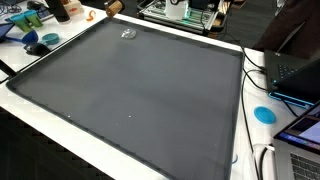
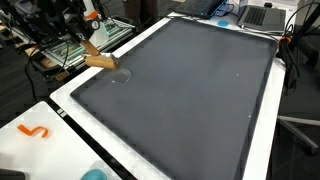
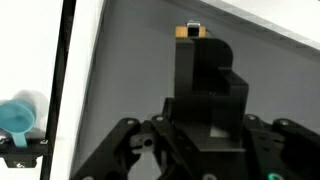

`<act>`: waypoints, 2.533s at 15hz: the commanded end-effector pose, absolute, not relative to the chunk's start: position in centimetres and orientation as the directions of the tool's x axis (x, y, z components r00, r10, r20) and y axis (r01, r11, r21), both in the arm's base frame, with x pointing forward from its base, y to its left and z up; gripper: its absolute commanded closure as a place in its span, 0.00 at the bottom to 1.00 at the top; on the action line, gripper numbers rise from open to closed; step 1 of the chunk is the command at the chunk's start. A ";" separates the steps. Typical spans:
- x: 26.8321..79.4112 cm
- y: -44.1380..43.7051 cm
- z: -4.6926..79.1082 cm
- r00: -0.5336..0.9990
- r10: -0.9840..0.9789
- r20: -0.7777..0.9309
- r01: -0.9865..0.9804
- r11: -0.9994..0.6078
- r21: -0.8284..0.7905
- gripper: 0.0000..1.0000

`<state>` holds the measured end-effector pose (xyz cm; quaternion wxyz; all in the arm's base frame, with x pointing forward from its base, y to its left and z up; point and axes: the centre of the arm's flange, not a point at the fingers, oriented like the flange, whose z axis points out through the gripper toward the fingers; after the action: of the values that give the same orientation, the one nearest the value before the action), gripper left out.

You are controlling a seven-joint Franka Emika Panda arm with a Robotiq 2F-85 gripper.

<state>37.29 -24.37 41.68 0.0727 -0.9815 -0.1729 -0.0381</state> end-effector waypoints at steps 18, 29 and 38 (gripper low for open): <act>39.6 -39.4 37.8 0.958 0.267 0.104 0.287 -0.881 -0.376 0.75; 39.2 -40.3 36.8 0.964 0.235 0.129 0.267 -0.859 -0.436 0.75; 38.4 -39.5 36.8 0.959 0.240 0.148 0.282 -0.840 -0.463 0.75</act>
<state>39.18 -39.62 36.32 0.2310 -0.9636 -0.1318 -0.0260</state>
